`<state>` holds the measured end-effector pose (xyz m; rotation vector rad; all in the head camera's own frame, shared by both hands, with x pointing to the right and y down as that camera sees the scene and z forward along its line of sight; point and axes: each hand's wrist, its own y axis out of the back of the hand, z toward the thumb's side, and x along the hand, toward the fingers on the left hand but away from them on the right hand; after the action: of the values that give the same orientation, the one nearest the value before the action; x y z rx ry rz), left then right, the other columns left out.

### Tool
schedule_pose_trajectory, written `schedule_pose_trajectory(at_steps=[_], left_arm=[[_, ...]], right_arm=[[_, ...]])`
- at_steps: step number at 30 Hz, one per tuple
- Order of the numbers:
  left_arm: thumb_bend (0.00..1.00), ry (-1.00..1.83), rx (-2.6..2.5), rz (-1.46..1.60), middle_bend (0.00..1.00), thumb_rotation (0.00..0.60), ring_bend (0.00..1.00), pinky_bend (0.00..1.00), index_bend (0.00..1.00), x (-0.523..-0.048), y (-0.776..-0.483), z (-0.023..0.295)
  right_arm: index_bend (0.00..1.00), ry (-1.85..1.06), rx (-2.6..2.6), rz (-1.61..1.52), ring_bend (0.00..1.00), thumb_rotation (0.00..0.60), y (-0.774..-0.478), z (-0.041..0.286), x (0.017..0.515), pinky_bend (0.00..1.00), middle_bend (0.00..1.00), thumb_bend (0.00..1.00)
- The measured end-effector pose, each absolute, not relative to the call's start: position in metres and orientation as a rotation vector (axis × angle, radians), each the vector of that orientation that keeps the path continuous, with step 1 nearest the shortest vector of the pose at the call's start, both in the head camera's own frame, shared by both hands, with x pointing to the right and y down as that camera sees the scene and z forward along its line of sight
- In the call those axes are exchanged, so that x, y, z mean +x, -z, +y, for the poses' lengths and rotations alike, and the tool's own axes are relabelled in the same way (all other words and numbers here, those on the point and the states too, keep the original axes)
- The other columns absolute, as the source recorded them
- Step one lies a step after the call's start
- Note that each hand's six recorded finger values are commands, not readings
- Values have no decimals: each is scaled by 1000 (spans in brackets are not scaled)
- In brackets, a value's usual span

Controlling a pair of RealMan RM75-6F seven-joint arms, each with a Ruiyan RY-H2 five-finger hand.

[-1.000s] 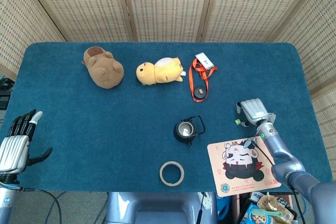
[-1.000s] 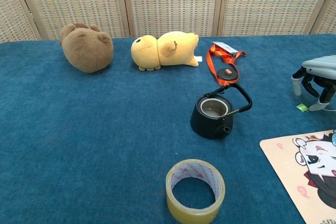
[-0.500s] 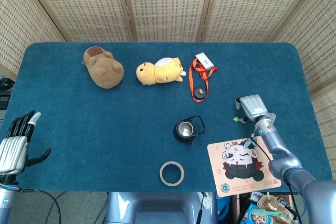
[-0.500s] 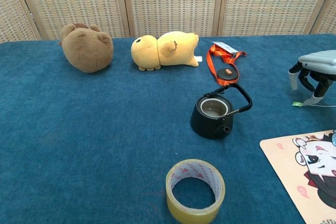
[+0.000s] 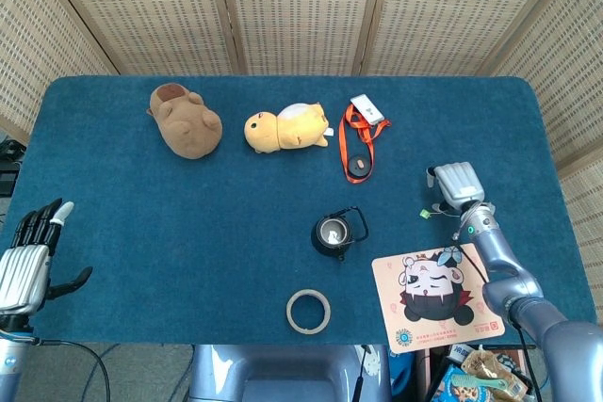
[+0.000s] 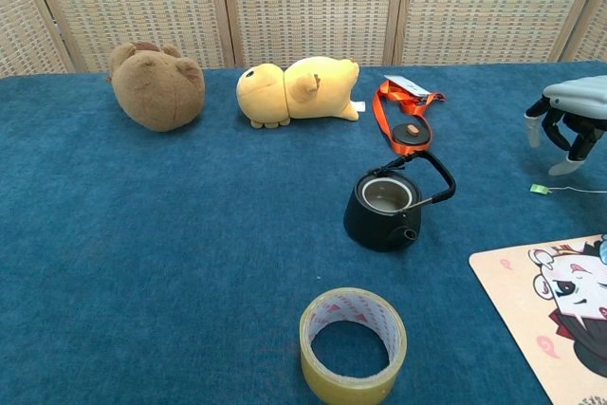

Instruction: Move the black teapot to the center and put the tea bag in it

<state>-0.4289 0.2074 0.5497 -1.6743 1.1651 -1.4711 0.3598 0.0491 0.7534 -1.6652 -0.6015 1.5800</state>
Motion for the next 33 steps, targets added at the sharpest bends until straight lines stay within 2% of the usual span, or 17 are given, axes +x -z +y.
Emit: schedule_pose_trajectory(at_steps=[12,23,33], left_arm=[[260,1473,-1681,1159,0,600,0,0,0,-428,-553,206],[259,1487,-1680,1161,0,600,0,0,0,-431,-554,208],[259,1489,-1682,1160,0,600,0,0,0,-432,-556,208]], right_arm=[[526,-1568,-1726,-549,863,600,-756,72,350,957,750,264],[539,-1572,-1741,-530,863,600,-759,75,343,957,750,265],[547,-1570,-1742,-530,863,600,-761,74,340,957,750,324]])
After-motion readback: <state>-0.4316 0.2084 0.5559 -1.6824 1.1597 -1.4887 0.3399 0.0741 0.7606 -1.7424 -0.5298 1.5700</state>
